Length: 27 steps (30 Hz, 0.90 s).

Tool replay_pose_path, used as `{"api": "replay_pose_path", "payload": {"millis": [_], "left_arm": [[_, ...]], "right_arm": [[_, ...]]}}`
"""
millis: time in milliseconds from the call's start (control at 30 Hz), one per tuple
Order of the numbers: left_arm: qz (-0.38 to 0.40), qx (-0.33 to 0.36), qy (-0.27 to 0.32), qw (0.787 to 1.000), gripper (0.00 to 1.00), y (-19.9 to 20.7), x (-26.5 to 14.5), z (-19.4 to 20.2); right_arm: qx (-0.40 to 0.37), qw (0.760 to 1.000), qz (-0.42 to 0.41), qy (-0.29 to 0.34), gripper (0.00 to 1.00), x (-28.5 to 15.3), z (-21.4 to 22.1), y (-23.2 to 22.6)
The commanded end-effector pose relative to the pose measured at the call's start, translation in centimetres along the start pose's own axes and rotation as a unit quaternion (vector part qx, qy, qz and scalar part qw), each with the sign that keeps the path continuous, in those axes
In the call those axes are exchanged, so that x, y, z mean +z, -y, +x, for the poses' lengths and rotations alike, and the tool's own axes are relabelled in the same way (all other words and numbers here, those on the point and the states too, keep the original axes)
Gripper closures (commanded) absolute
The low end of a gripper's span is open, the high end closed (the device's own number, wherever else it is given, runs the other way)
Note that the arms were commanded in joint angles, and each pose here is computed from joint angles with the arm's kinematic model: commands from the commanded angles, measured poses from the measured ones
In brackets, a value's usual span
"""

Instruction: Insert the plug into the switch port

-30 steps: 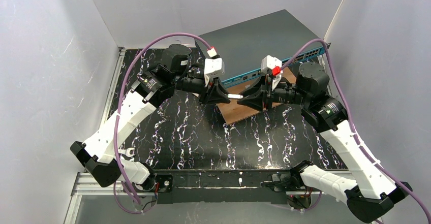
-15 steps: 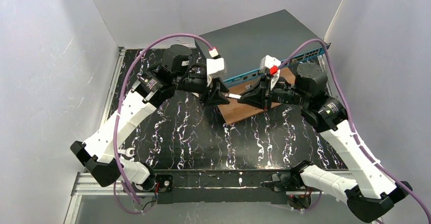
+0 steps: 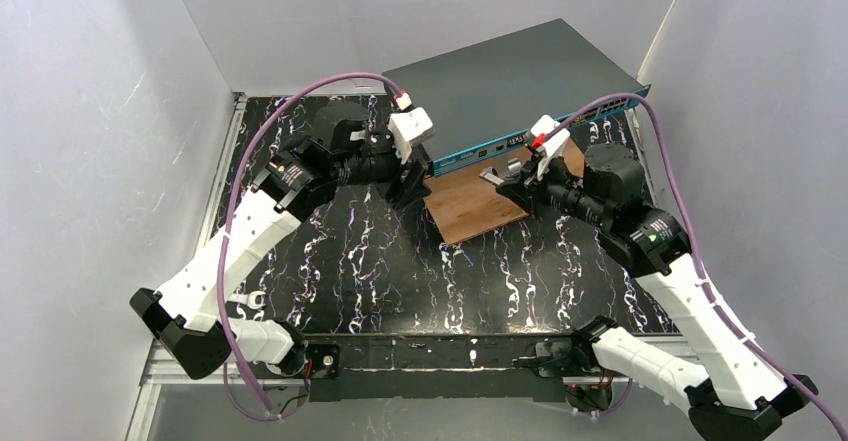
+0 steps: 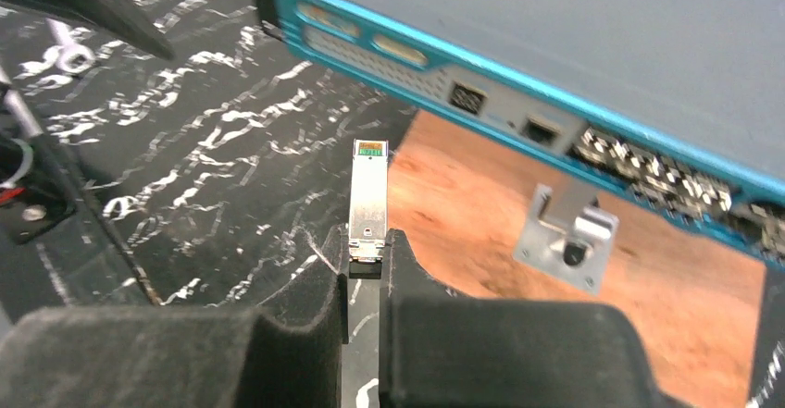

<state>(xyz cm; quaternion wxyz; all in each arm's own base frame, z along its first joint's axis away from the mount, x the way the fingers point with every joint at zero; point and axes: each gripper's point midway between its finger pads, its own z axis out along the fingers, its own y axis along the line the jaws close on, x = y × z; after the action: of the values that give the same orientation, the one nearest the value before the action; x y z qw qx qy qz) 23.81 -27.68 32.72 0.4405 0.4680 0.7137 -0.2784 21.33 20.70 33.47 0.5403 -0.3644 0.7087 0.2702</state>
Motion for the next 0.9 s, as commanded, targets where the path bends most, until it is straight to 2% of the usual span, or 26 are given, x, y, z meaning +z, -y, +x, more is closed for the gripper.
{"api": "replay_pose_path", "payload": {"millis": [0, 233, 500, 633, 867], "left_arm": [[-0.031, -0.03, -0.01, 0.999, 0.42, -1.4, 0.1, 0.6], [-0.009, -0.039, -0.003, 0.999, 0.48, -1.3, 1.6, 0.1], [-0.012, -0.039, -0.009, 0.999, 0.58, -2.0, 2.8, 0.2], [-0.004, -0.038, -0.011, 0.999, 0.65, -2.0, 3.2, 0.1], [0.0, -0.033, -0.009, 0.999, 0.86, -2.0, 3.2, -0.3]], "right_arm": [[0.007, 0.995, 0.102, -0.008, 0.99, -0.5, 1.4, 3.4], [0.025, 0.979, 0.202, 0.023, 0.99, -0.9, 2.0, 6.7], [0.039, 0.964, 0.258, 0.06, 0.99, -1.4, 1.4, 8.5], [0.041, 0.962, 0.262, 0.066, 0.99, -1.1, 0.9, 8.8], [0.043, 0.958, 0.271, 0.079, 0.99, -0.9, 0.1, 9.2]]}}
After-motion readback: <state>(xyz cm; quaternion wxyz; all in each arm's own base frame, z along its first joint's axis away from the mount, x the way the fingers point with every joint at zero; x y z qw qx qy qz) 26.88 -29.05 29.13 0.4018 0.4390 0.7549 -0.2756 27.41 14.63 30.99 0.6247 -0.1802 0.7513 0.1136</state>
